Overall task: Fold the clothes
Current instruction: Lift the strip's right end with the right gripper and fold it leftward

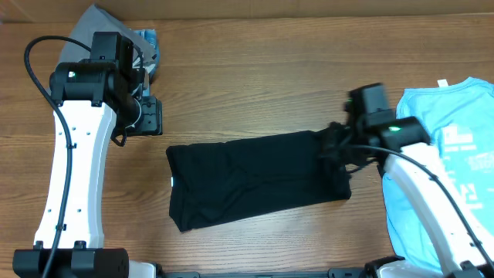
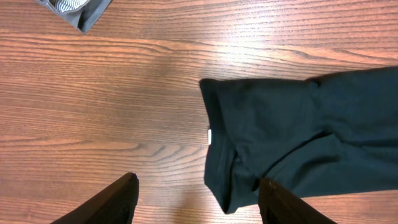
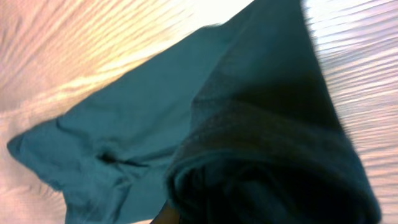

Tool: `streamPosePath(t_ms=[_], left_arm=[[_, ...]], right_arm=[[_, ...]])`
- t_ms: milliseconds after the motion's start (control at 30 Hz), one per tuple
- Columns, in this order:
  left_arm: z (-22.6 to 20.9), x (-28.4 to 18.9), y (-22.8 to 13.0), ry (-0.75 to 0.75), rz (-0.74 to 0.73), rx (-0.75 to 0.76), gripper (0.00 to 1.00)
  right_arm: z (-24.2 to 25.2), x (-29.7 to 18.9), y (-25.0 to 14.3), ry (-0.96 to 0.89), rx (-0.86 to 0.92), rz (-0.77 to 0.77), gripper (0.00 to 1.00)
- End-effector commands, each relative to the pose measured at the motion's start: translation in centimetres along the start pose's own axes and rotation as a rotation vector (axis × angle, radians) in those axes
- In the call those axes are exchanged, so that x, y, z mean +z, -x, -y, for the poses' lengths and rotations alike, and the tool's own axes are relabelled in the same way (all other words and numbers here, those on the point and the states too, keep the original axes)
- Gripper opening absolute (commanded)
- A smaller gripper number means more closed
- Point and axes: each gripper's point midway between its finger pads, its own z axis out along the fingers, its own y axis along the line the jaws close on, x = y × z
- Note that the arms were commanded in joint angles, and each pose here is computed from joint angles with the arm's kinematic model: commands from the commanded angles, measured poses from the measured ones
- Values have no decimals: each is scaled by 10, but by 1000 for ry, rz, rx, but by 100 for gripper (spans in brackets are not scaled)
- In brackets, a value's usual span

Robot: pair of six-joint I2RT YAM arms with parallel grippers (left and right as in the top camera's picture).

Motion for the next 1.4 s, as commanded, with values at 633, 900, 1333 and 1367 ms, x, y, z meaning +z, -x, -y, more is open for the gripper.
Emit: streamPosePath(t_ms=[633,900,1333,1367], left_arm=[[-3,-15,2,-1,44,4,65],[-4,-14,2,8,45,3,70],[-4,-14,6,6,59,3,70],[-4,-14,6,6,58,3,70]], right_arm=[[-83,81,-70,43,-137,-164,44],[-53,53,-36,15,-112,-103,48],[-18,99,-56,-23,145,-223,4],[-26,107,-66,4,209,-263,4]])
